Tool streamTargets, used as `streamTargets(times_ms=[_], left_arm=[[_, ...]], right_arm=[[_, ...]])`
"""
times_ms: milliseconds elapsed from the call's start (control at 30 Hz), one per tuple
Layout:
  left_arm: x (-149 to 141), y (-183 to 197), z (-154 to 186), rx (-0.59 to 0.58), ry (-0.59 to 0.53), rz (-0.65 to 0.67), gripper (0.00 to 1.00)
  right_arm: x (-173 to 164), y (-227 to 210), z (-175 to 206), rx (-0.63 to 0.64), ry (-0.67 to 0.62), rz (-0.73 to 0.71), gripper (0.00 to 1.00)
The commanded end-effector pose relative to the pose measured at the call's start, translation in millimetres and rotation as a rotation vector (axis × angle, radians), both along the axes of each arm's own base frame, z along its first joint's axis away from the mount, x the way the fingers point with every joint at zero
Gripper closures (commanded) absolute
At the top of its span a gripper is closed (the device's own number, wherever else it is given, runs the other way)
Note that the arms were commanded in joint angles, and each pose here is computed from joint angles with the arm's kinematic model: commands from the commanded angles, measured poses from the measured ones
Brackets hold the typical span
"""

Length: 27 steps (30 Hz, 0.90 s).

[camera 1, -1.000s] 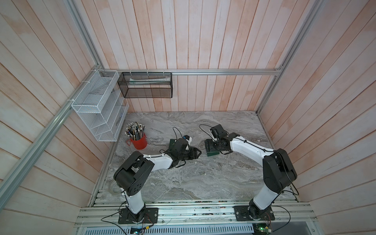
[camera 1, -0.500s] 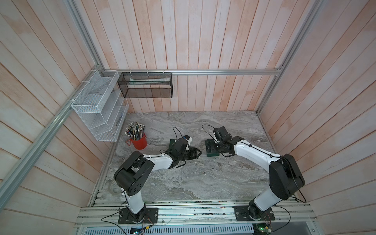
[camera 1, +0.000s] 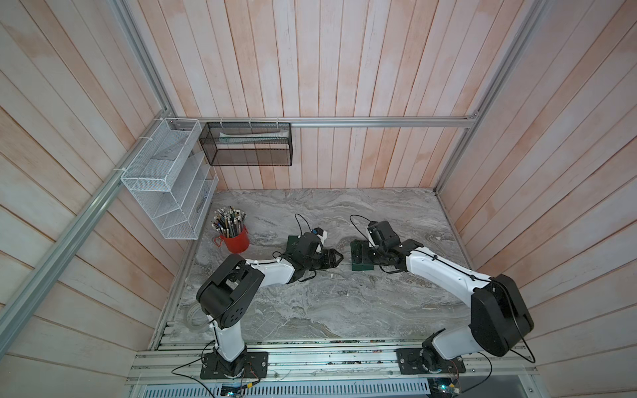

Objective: Take the rings out of the lift-off lid box
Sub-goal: Pick up the lid from the jewelry box.

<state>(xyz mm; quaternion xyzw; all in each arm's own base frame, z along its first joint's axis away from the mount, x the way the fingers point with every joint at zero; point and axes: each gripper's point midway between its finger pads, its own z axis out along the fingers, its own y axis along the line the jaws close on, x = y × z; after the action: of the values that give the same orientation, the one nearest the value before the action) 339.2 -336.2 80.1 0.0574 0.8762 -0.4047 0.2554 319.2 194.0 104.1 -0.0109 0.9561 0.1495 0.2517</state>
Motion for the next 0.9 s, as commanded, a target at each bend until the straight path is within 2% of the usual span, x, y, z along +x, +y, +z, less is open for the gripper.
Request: streamTargets(times_ms=[0, 400, 567, 633, 867], left_arm=[[7, -10, 11, -0.035, -0.025, -0.021, 0.35], [5, -38, 9, -0.052, 0.016, -0.114, 0.35], [2, -47, 0, -0.059, 0.057, -0.138, 0.36], [1, -51, -4, -0.061, 0.074, -0.147, 0.41], [3, -50, -12, -0.061, 0.097, -0.130, 0.41]], right_arm=[[-1, -1, 4, 0.030, -0.025, -0.029, 0.16], [-8, -4, -15, 0.099, -0.031, -0.076, 0.16], [-5, -3, -14, 0.129, -0.053, -0.094, 0.16], [-4, -7, -14, 0.129, -0.051, -0.115, 0.16], [-1, -11, -2, 0.180, -0.102, -0.141, 0.16]])
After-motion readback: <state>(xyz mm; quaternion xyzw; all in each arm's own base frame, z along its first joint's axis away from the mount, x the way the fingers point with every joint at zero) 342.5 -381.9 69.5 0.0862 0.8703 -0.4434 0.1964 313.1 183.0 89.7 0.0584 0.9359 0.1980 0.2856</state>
